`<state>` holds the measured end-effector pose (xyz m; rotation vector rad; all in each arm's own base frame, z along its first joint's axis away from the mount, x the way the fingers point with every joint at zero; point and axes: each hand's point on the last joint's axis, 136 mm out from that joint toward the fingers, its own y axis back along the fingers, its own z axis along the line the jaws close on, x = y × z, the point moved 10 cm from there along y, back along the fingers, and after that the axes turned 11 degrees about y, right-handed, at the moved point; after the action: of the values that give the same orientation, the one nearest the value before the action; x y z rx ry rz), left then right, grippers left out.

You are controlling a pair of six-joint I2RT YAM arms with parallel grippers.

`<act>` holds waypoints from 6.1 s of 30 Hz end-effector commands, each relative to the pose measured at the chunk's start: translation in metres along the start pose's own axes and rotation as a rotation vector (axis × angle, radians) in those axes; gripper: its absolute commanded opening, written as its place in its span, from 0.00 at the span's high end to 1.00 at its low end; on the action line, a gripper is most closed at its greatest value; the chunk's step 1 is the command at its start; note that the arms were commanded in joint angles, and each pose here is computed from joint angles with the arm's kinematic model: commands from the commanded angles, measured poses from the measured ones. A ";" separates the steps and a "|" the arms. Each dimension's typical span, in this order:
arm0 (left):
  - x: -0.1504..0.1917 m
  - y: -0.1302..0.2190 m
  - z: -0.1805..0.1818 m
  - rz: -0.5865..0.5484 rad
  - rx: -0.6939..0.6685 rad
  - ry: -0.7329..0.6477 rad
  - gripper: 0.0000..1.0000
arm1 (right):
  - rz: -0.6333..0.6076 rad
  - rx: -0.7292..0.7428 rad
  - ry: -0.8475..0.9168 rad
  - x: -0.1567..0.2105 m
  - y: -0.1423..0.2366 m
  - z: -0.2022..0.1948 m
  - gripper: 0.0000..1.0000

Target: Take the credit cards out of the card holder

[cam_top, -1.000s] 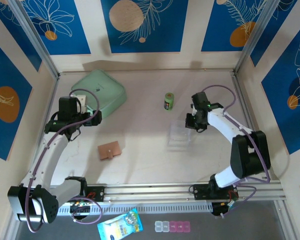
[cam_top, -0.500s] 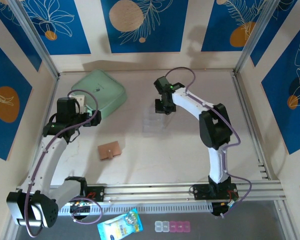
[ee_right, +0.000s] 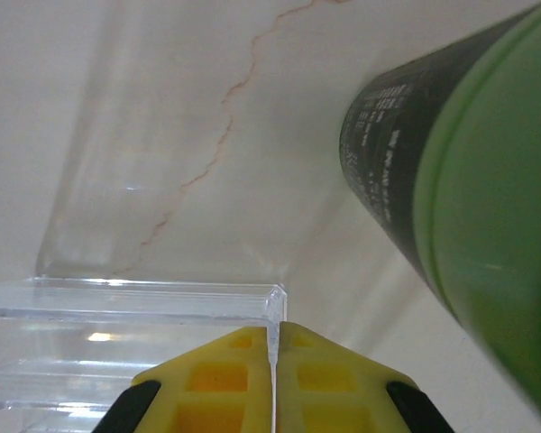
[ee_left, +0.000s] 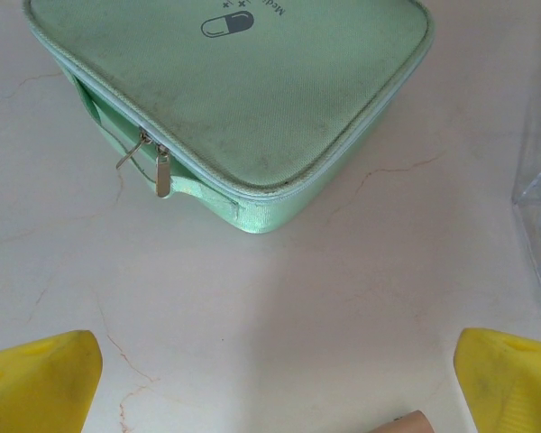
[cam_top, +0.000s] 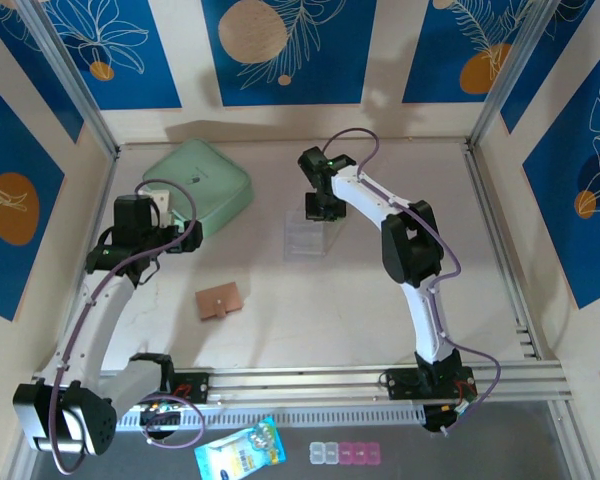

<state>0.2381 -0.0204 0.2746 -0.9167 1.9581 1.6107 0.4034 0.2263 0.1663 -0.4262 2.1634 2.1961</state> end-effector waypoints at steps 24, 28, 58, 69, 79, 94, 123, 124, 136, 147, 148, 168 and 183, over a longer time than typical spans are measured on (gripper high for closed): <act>0.001 -0.007 -0.003 0.026 0.028 -0.010 0.00 | -0.008 0.012 0.019 -0.002 0.003 0.010 0.85; 0.001 -0.007 -0.003 0.027 0.031 -0.009 0.00 | -0.012 0.005 0.023 -0.004 0.003 0.011 0.85; 0.062 -0.078 -0.042 0.462 0.065 0.044 0.00 | -0.196 -0.194 0.065 0.056 0.092 0.009 0.75; 0.092 -0.107 -0.046 0.604 0.089 0.015 0.00 | -0.203 -0.252 0.045 0.092 0.093 -0.006 0.72; 0.118 -0.111 -0.050 0.702 0.026 -0.011 0.00 | -0.196 -0.279 0.040 0.105 0.082 -0.010 0.71; 0.174 -0.066 -0.066 0.763 -0.146 -0.071 0.00 | -0.228 -0.304 -0.036 0.134 0.078 -0.041 0.71; 0.177 -0.050 -0.125 0.717 -0.189 -0.149 0.21 | -0.254 -0.230 -0.049 0.155 0.072 -0.071 0.71; 0.176 -0.050 -0.131 0.715 -0.177 -0.142 0.21 | -0.259 -0.221 -0.048 0.156 0.073 -0.073 0.71; 0.181 -0.065 -0.196 0.720 -0.129 -0.095 0.21 | -0.304 -0.254 -0.071 0.168 0.074 -0.097 0.70; 0.194 -0.074 -0.221 0.778 -0.090 -0.002 0.16 | -0.327 -0.291 -0.073 0.169 0.073 -0.105 0.70; 0.195 -0.074 -0.222 0.775 -0.089 -0.003 0.15 | -0.323 -0.295 -0.073 0.170 0.073 -0.105 0.69; 0.162 -0.037 -0.216 0.590 0.129 0.011 0.09 | -0.256 -0.373 -0.056 0.194 0.101 -0.073 0.67; 0.138 -0.022 -0.155 0.420 0.373 0.220 0.23 | -0.067 -0.350 0.022 0.207 0.102 -0.001 0.66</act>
<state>0.1699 -0.2047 0.1975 -0.5398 2.5696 1.4223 0.1862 0.1782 0.2233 -0.6002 1.6593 2.5555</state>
